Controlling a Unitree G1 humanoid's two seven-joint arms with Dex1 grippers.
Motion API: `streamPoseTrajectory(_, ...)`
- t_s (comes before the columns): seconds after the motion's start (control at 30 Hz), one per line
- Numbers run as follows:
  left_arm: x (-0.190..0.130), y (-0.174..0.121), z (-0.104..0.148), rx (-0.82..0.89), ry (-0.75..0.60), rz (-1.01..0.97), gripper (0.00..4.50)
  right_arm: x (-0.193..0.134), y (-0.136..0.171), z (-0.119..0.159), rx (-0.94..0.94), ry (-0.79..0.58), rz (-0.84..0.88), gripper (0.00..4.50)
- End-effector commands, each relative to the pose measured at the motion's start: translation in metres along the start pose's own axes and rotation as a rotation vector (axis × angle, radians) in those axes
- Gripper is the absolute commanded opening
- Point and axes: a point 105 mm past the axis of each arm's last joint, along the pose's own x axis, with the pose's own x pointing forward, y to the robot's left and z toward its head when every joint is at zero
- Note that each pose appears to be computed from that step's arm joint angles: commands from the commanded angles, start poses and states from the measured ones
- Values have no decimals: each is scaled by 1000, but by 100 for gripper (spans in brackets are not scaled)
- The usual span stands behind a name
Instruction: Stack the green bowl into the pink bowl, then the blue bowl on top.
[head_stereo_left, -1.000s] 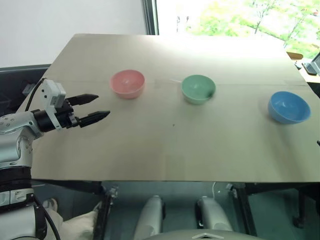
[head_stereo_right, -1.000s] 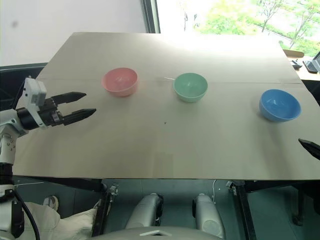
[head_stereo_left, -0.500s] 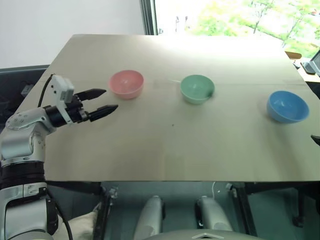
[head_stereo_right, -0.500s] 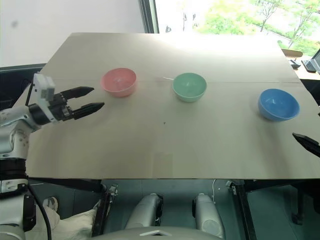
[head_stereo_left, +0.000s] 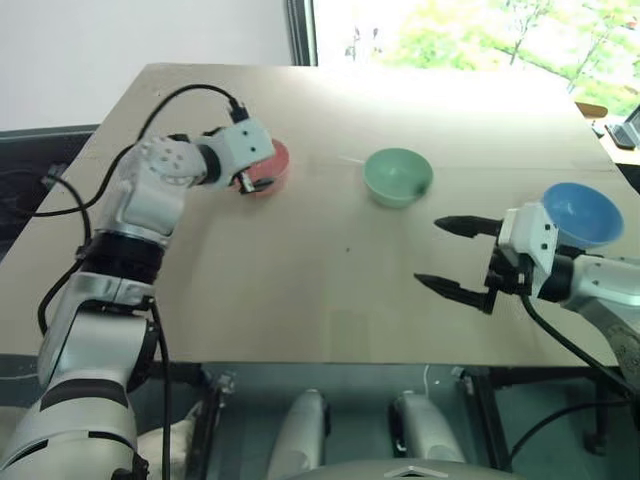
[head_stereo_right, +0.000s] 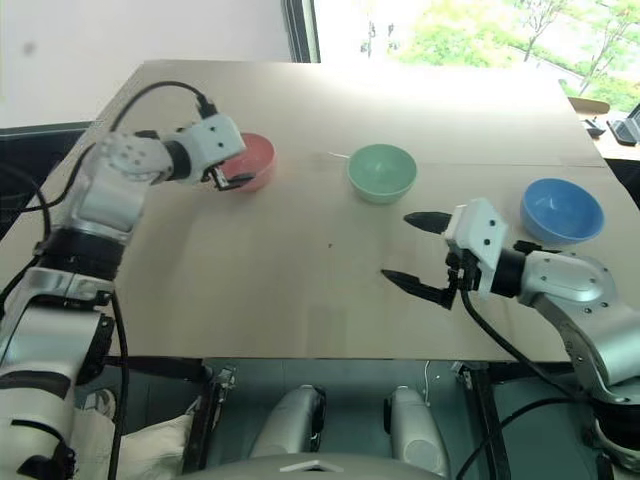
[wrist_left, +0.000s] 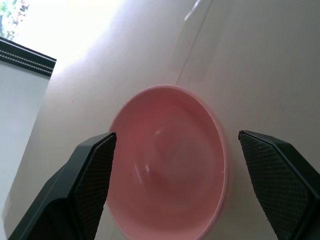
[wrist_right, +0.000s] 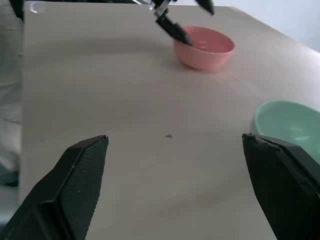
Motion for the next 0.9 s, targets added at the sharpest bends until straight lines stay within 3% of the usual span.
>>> streamPoseTrajectory(0.03,6,2,6,76,32,-14,415,3,-3,13,-50,-42,-26,450)
streamPoseTrajectory(0.17,15,0,9,71,44,-33,310,-2,-7,17,-61,-41,-70,450)
streamPoseTrajectory(0.3,18,4,12,64,38,-19,137,-7,-7,17,-58,-37,-95,450)
streamPoseTrajectory(0.33,18,5,12,64,34,-21,115,-8,-7,17,-57,-36,-98,450)
streamPoseTrajectory(0.37,18,5,13,61,27,-24,58,-8,-6,17,-57,-34,-101,450)
streamPoseTrajectory(0.43,17,6,16,60,4,-32,10,-10,-6,17,-56,-31,-110,450)
streamPoseTrajectory(0.53,14,0,20,39,-30,-81,10,-13,-7,15,-56,-26,-125,450)
streamPoseTrajectory(0.63,5,-13,43,29,-168,-168,10,-16,-9,13,-53,-17,-146,450)
streamPoseTrajectory(0.77,-35,-62,87,159,-479,-417,10,-23,-9,12,-44,-11,-174,450)
streamPoseTrajectory(0.9,-57,-100,91,242,-563,-581,10,-27,-10,10,-45,0,-203,450)
